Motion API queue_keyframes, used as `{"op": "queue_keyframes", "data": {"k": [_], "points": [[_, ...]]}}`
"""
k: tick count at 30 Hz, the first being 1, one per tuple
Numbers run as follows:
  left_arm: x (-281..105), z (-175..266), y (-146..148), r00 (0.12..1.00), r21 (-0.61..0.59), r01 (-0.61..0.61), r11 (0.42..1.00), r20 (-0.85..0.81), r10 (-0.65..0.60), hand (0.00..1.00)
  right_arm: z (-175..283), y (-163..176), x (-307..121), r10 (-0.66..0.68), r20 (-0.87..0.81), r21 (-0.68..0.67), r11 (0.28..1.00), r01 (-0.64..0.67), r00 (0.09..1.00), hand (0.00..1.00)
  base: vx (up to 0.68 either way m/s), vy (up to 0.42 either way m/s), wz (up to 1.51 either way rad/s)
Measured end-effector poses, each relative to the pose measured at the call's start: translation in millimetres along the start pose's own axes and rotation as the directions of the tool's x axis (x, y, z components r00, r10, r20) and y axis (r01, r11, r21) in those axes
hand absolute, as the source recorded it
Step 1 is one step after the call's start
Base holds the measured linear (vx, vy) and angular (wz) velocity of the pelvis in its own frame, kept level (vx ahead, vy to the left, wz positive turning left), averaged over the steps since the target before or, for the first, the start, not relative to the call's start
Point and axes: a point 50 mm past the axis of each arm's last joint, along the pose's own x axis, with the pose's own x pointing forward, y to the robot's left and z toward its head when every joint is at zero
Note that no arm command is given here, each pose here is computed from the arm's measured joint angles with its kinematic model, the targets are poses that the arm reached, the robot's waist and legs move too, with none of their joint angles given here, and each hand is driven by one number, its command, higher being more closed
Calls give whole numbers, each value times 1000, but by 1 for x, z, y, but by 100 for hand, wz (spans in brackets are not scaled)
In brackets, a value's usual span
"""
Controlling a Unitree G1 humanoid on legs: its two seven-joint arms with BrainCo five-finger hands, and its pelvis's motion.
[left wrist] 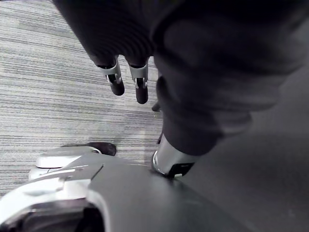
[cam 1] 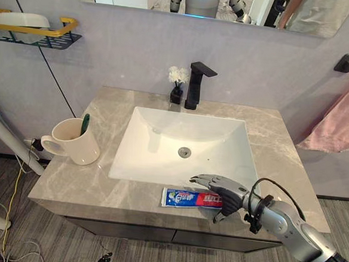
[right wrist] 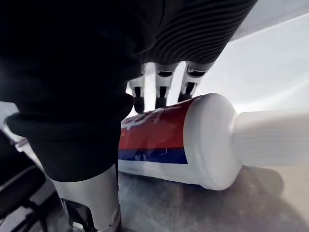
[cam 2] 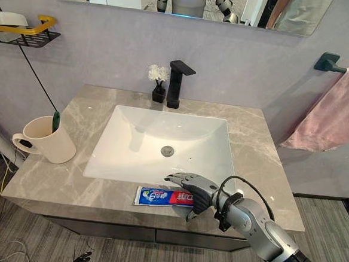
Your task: Organize washtable
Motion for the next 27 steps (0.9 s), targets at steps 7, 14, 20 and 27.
{"op": "queue_keyframes", "data": {"k": [7, 14, 20, 27], "points": [[0, 2, 0, 1000, 19, 4, 1000, 4, -4, 0, -2, -3, 8, -105, -40, 4, 994, 105, 994, 100, -6, -5, 4], [1, 3, 0, 1000, 13, 4, 1000, 7, -4, 0, -4, -8, 10, -129, -50, 10, 991, 130, 990, 100, -7, -8, 5], [1, 2, 2, 1000, -22, -6, 1000, 4, 6, 0, -5, -12, 10, -165, -68, 28, 985, 168, 984, 100, -5, 1, 1], [-5, -17, 12, 995, -206, -89, 975, -52, 80, 0, -8, -25, 7, -266, -87, 50, 961, 271, 960, 100, 0, 0, 0]]}}
